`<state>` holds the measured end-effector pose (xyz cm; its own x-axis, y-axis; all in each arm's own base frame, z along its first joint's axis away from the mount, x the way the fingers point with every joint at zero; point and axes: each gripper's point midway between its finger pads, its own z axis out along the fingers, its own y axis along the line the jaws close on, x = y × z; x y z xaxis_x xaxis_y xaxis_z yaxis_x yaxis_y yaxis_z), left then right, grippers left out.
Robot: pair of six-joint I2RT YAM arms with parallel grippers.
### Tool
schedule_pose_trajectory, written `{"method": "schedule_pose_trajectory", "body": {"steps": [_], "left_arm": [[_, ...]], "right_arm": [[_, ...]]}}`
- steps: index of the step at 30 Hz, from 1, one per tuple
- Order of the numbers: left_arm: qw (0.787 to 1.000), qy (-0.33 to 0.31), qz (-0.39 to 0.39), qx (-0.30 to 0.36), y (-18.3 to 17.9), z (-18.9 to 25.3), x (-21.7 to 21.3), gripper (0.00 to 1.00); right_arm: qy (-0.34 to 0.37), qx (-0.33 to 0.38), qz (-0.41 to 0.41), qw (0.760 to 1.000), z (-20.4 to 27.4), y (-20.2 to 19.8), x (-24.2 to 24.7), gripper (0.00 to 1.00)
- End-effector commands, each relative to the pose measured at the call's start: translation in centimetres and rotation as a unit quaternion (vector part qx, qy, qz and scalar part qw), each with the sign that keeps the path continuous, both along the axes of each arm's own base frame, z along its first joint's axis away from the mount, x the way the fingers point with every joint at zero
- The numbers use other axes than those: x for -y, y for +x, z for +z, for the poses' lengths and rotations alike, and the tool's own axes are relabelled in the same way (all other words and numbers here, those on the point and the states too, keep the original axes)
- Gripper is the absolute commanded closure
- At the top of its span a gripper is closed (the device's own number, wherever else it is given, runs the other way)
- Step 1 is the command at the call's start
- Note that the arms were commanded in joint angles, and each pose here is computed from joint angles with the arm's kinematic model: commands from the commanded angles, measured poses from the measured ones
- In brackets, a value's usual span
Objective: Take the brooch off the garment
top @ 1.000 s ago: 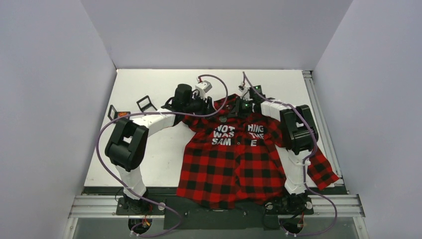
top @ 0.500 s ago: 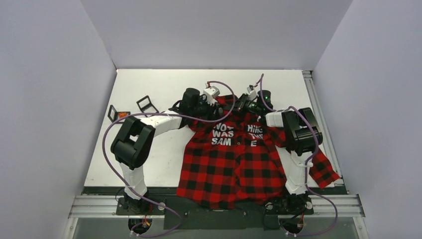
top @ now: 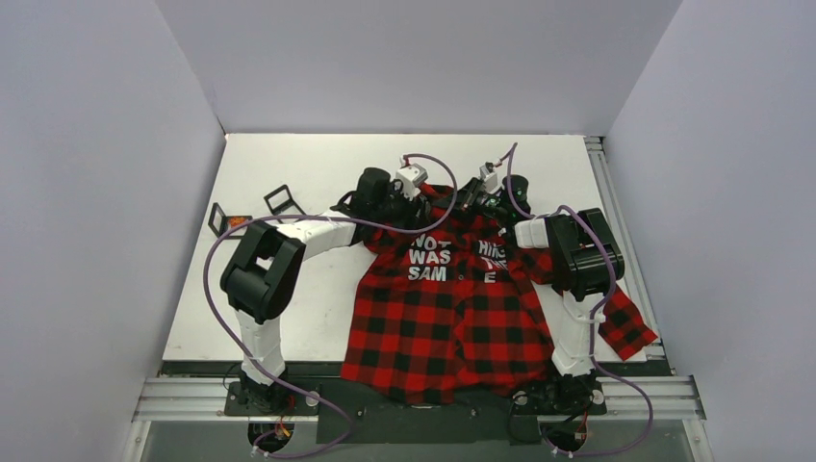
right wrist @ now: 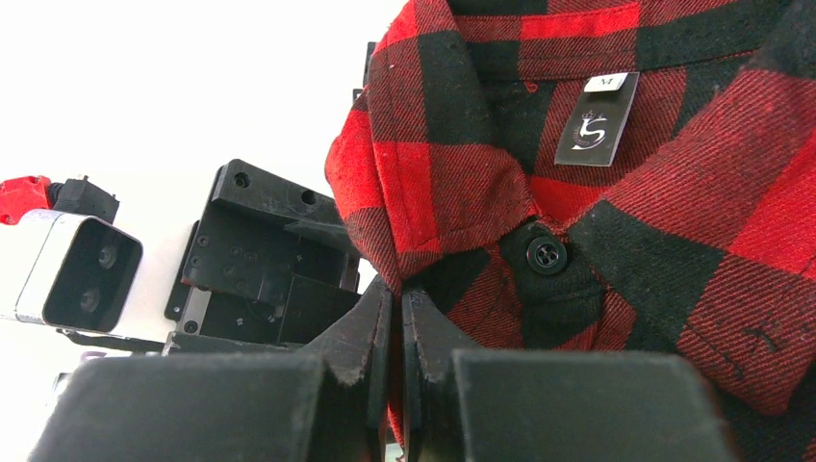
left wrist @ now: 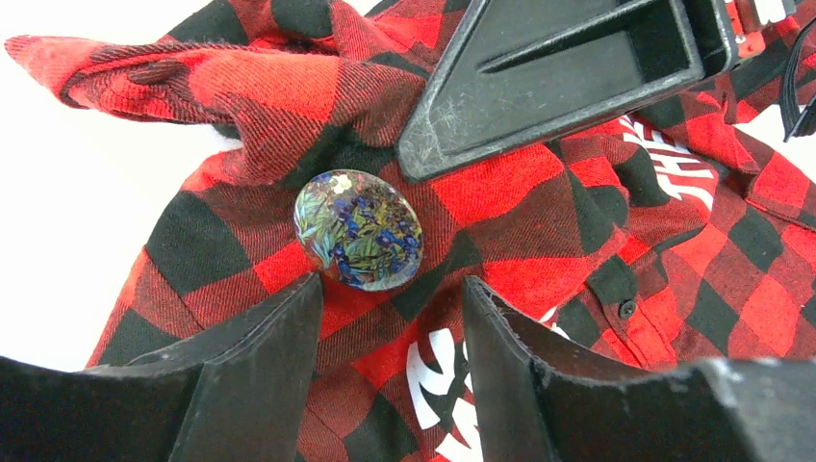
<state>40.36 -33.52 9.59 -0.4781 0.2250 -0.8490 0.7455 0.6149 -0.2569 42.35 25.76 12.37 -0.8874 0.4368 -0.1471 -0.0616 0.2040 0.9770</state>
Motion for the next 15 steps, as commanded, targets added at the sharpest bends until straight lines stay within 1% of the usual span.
{"method": "schedule_pose_trajectory", "body": {"steps": [1, 2, 5, 8, 15], "left_arm": [[0.999, -0.021, 0.005, 0.038, 1.6, 2.7, 0.9, 0.51], [0.999, -0.022, 0.009, 0.039, 1.7, 2.8, 0.7, 0.52], [0.998, -0.032, 0.020, 0.042, 2.0, 3.5, 0.2, 0.60], [0.998, -0.049, 0.033, 0.032, 2.4, 3.9, -0.6, 0.67], [0.995, -0.076, 0.052, 0.025, 3.3, 4.6, -1.8, 0.68]], "right_arm": [[0.016, 0.045, 0.014, 0.999, 2.1, -0.4, -0.4, 1.00], [0.014, 0.044, 0.015, 0.999, 2.0, -0.4, -0.4, 1.00], [0.009, 0.044, 0.019, 0.999, 1.7, -0.6, -0.5, 1.00], [0.004, 0.042, 0.024, 0.999, 1.3, -0.9, -0.7, 1.00], [-0.009, 0.041, 0.029, 0.999, 0.8, -1.1, -1.0, 1.00]]}}
